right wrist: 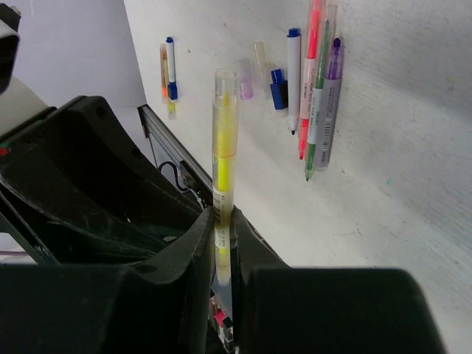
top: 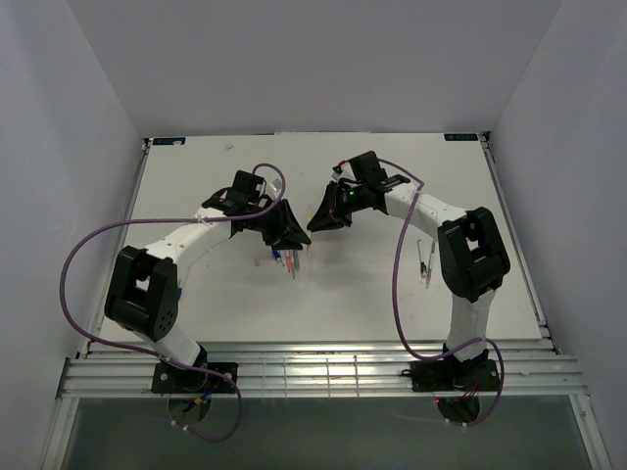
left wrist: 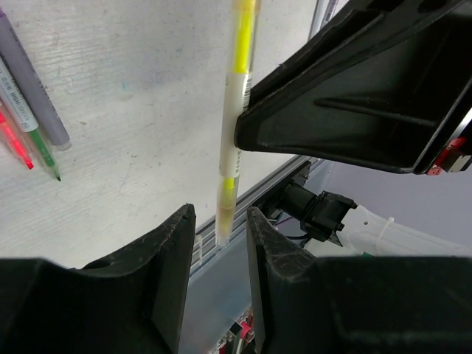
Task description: Open the pen caps
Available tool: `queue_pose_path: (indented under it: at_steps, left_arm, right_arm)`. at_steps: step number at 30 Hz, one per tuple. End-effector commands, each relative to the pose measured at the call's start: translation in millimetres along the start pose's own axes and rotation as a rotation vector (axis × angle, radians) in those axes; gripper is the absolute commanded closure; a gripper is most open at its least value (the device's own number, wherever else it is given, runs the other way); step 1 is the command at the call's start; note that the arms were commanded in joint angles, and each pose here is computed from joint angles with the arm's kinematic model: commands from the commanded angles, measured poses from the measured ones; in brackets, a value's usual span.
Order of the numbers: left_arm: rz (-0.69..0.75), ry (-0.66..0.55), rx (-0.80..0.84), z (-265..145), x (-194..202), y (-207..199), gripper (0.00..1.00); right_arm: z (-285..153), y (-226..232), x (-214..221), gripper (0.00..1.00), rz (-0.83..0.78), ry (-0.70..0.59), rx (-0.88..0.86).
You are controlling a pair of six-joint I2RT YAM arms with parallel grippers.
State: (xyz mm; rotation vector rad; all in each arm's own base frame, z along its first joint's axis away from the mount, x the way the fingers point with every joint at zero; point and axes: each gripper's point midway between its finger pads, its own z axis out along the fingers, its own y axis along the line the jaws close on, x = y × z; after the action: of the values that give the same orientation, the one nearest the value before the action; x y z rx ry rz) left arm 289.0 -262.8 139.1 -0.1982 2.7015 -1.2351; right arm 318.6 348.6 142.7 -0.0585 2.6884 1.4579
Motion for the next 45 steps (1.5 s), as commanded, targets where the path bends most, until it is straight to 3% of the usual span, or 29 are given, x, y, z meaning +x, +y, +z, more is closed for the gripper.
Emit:
queue_pose_path:
  at_steps: [1, 16, 24, 29, 33, 37, 41, 44, 45]
  left_arm:
    - [0.05, 0.01, 0.057, -0.2, 4.9, -17.8, 0.56]
    - [0.03, 0.072, 0.043, 12.2, 27.0, -12.0, 0.6]
    - [0.019, 0.077, 0.037, 12.3, 29.6, -10.0, 0.87]
    - [0.014, 0.078, 0.014, 11.7, 30.9, -5.6, 0.98]
    - [0.023, 0.067, -0.011, 10.2, 29.0, -2.8, 1.0]
    - [0.017, 0.065, -0.029, 10.1, 29.4, 0.8, 1.0]
    - [0.02, 0.058, -0.03, 9.0, 28.3, 0.5, 1.0]
    - [0.027, 0.05, -0.032, 7.3, 28.1, -0.6, 1.0]
    - [0.029, 0.047, -0.033, 6.8, 28.0, -0.5, 1.0]
  right_arm:
    - [-0.2, 15.3, -6.3, 0.92, -0.013, -0.013, -0.055]
    - [2.4, 16.8, -6.5, 0.92, -0.011, -0.012, -0.061]
    - [3.0, 12.1, 1.7, 0.92, -0.013, 0.012, -0.071]
    - [7.5, 5.3, 14.8, 0.91, -0.028, 0.069, -0.07]
    - [9.6, 7.5, 25.2, 0.73, -0.06, 0.099, -0.083]
    - [13.6, 11.5, 32.9, 0.66, -0.068, 0.126, -0.102]
    - [20.9, 19.3, 41.7, 0.66, -0.073, 0.157, -0.127]
    - [26.0, 20.6, 43.0, 0.75, -0.066, 0.167, -0.141]
    - [26.5, 21.4, 42.6, 0.84, -0.064, 0.169, -0.146]
